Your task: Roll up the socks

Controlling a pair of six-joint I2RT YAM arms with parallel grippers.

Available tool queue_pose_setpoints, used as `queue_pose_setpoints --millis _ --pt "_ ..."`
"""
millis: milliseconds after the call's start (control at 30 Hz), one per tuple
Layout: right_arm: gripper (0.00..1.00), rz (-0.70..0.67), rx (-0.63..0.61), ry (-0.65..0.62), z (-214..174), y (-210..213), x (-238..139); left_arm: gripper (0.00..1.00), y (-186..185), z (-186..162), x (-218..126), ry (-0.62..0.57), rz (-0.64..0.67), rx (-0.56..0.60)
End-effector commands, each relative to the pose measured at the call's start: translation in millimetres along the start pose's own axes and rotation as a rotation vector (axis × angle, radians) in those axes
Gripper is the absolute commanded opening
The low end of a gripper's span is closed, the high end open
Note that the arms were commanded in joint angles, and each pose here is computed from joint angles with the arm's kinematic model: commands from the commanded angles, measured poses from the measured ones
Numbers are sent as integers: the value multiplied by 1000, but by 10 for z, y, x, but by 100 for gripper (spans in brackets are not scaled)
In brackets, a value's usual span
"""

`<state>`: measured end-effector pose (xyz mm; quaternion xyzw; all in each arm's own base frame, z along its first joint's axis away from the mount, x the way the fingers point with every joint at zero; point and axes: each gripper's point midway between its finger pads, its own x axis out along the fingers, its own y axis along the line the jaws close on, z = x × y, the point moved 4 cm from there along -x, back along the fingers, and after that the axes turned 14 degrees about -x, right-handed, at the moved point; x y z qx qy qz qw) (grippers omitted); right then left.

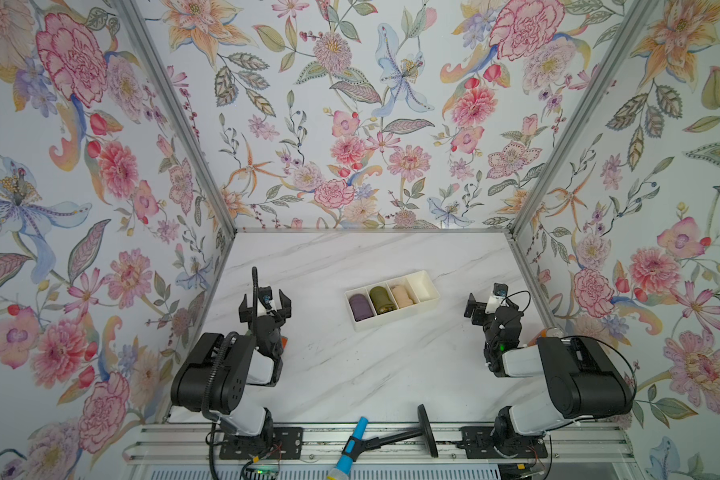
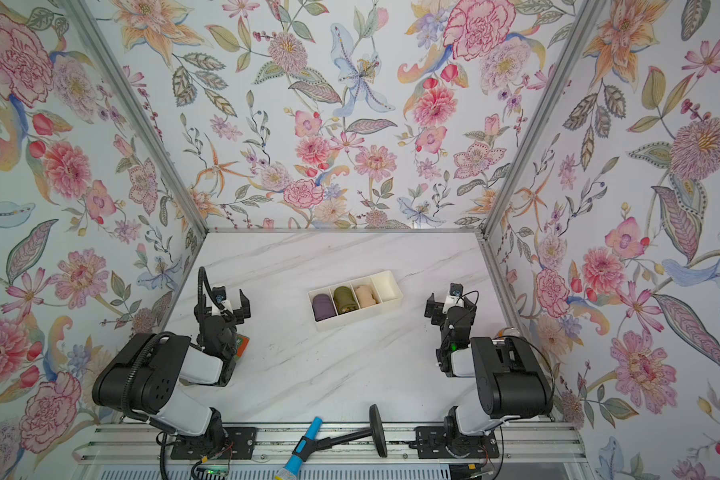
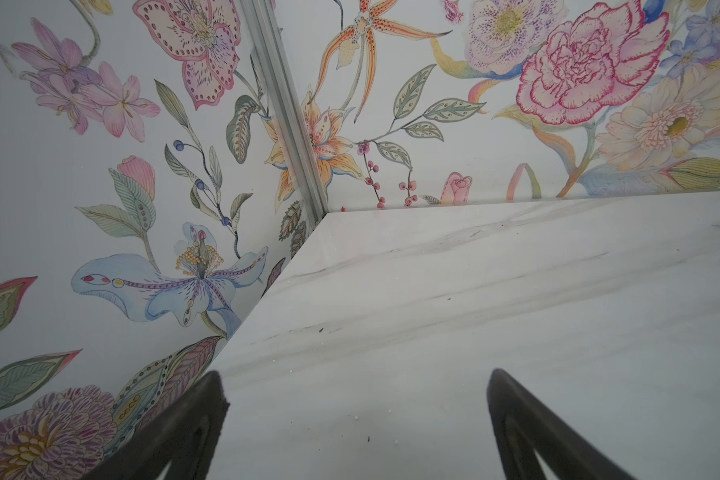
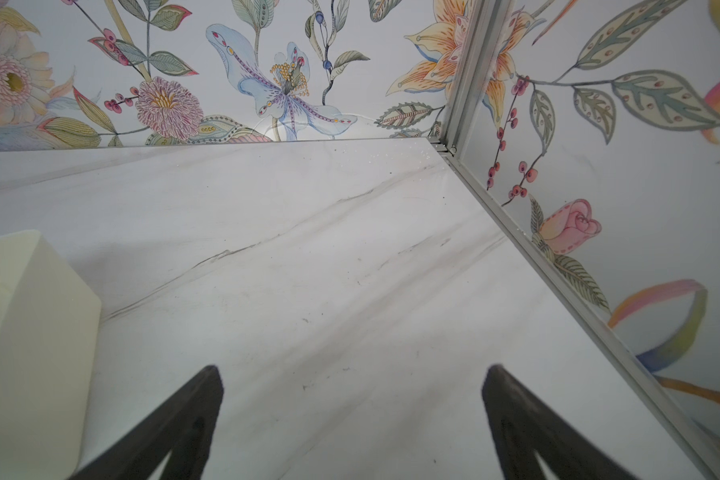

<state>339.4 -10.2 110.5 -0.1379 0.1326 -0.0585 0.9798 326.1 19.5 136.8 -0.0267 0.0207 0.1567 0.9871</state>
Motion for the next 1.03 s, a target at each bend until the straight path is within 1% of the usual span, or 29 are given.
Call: queue_pose_setpoints --millis 0,133,367,1000 --pt "99 -16 -6 -25 74 -8 26 99 -41 64 -9 -26 -24 4" --pt "99 -17 -5 -25 72 -10 26 99 -84 55 -17 -23 -58 16" --pt "99 -17 -6 -27 82 -9 29 99 -110 54 -7 -19 -73 20" --pt "99 -17 -5 -26 79 -10 31 99 -111 50 -5 -16 -78 19"
